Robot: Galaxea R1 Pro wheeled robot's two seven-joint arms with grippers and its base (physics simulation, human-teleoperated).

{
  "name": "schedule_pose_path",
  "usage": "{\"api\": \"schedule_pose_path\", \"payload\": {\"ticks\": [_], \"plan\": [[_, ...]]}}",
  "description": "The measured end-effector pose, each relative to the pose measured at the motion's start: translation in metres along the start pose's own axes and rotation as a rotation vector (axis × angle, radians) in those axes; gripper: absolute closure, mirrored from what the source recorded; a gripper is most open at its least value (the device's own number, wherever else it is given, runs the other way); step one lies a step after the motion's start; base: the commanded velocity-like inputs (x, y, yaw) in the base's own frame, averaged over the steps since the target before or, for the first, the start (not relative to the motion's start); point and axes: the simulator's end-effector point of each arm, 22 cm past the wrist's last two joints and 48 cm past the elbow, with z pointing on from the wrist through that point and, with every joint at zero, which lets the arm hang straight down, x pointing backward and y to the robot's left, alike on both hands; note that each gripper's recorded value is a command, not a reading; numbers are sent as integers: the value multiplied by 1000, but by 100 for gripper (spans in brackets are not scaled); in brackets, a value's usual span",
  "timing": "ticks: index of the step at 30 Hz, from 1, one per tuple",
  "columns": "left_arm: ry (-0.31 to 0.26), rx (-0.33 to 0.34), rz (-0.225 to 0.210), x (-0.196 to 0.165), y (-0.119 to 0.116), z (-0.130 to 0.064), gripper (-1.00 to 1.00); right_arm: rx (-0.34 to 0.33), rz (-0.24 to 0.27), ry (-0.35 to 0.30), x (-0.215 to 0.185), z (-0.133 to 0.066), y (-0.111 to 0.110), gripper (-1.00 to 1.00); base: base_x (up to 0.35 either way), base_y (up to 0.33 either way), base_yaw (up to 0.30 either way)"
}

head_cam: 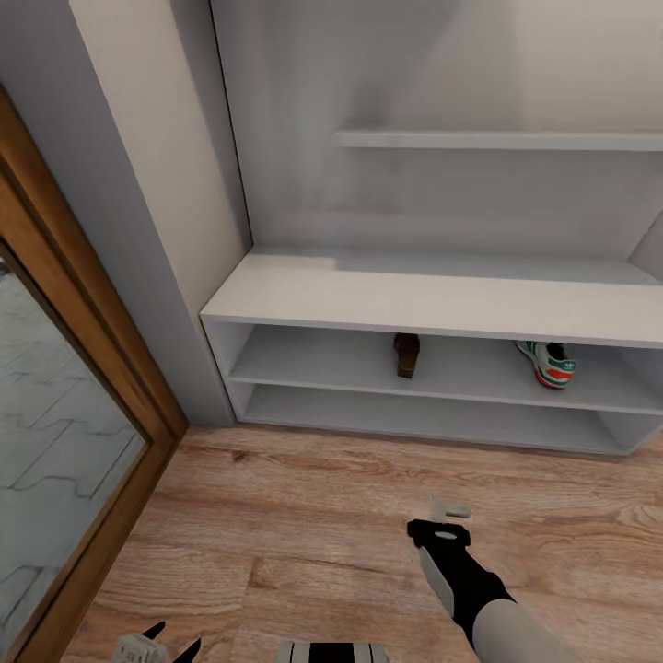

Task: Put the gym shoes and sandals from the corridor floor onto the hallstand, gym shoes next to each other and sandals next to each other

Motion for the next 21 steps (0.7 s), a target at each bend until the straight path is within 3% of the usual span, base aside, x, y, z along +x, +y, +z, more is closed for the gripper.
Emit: {"api": "schedule_pose_path", "payload": {"ticks": [1, 6, 14, 21], "plan": [[0, -1, -1, 0, 0, 0, -100, -125, -79, -89, 16, 10, -8, -100, 0, 0, 0], [0, -3, -2, 0, 1, 0, -100, -179, -113, -131, 32, 12, -22, -100, 0, 0, 0], [11, -5, -20, 8, 0, -2, -100, -179, -134, -88, 75, 15, -41, -100, 0, 0, 0], [31, -13, -51, 22, 0, -5, -100, -187, -131, -139, 87, 10, -44, -100, 0, 0, -1]]}}
